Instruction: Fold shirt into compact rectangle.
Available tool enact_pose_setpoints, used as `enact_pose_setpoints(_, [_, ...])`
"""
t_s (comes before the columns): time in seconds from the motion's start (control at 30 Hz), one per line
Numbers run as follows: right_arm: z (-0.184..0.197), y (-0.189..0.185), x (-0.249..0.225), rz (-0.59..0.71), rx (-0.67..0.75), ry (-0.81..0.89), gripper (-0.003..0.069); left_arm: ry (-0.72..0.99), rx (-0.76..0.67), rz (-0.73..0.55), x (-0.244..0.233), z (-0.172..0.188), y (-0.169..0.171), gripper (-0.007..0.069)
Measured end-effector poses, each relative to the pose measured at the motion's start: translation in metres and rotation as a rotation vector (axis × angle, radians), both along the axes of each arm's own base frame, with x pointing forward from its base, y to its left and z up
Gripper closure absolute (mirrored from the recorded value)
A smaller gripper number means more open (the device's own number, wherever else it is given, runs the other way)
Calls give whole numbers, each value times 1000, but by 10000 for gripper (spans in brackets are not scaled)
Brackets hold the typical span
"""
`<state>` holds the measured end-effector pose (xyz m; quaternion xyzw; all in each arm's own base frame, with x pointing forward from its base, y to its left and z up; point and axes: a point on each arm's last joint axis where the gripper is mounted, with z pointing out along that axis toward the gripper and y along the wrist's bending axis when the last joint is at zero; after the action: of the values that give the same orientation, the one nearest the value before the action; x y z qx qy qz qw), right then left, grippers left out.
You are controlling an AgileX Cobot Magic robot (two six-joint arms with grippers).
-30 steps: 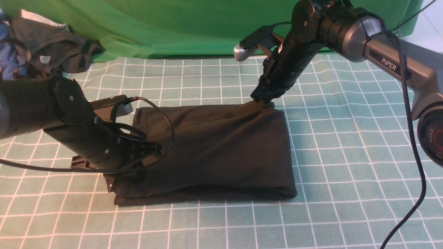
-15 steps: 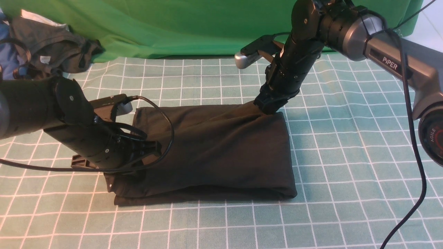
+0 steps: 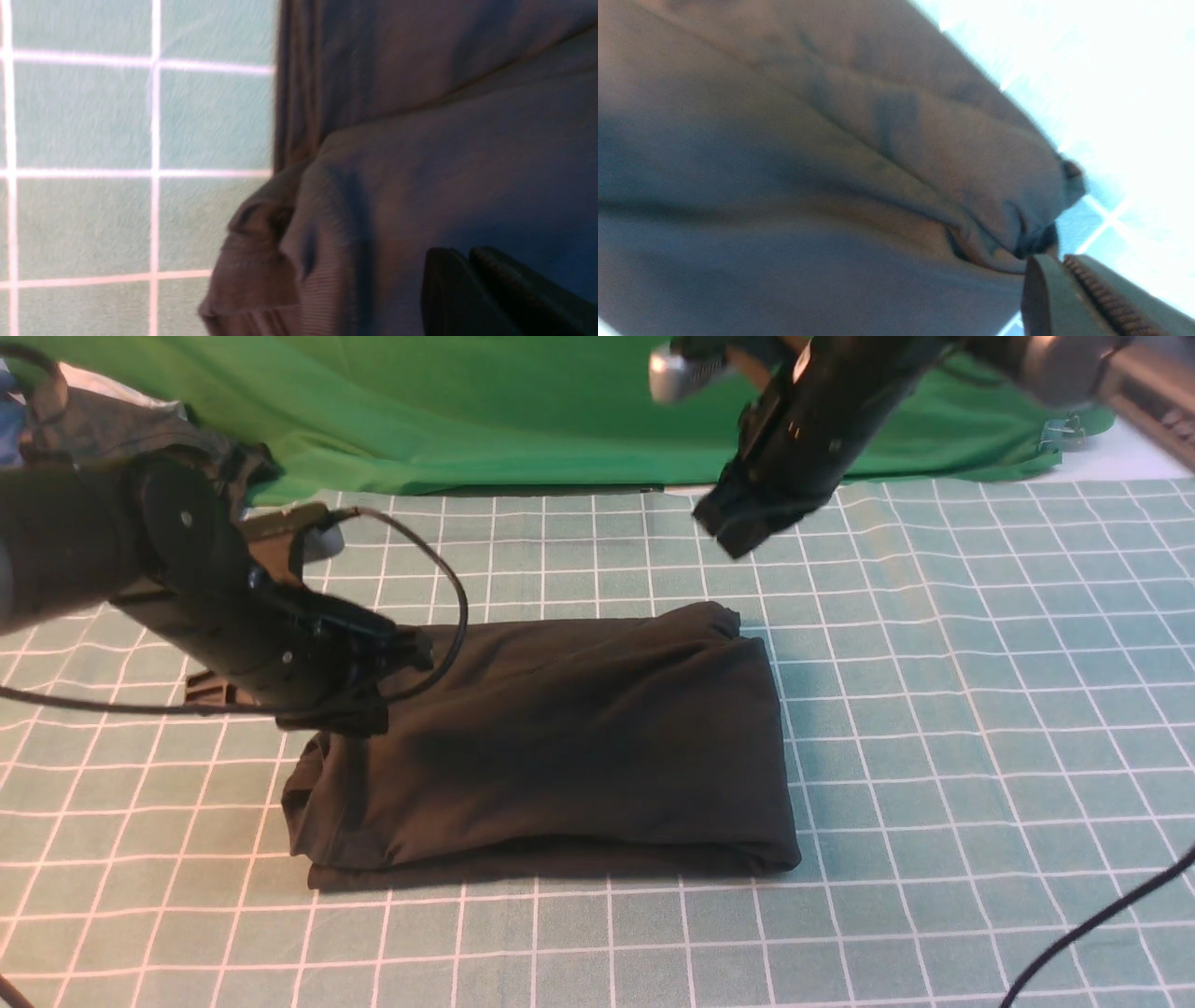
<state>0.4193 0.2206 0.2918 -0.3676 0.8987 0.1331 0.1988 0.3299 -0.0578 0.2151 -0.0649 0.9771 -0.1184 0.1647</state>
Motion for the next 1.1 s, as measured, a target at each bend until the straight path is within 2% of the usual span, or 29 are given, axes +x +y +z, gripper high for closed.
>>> enact_pose_setpoints(0.07, [17,-3,-8,-11,22,-20,636,10,-34,-3,0,3,-4,614])
enact_pose_setpoints(0.2, [3,-6,-19,-14,8,51,636,30,-50,-67,-3,3,-13,614])
enact_pose_setpoints(0.4, [-65,-3,-42,-13,46,294,636,24,-4,-65,-7,-8,-9,614])
enact_pose_setpoints(0.6, [-112,-1,-65,-22,18,376,636,75,57,7,-12,-32,14,614])
enact_pose_setpoints(0.77, [-135,-8,-76,-46,-33,400,636,68,62,54,-13,-40,28,614])
enact_pose_setpoints(0.97, [-132,-14,-76,-92,-59,385,636,79,87,68,-14,-45,39,614])
enact_pose_setpoints(1.1, [-116,-21,-79,-89,-80,348,636,60,97,58,-14,-37,40,614])
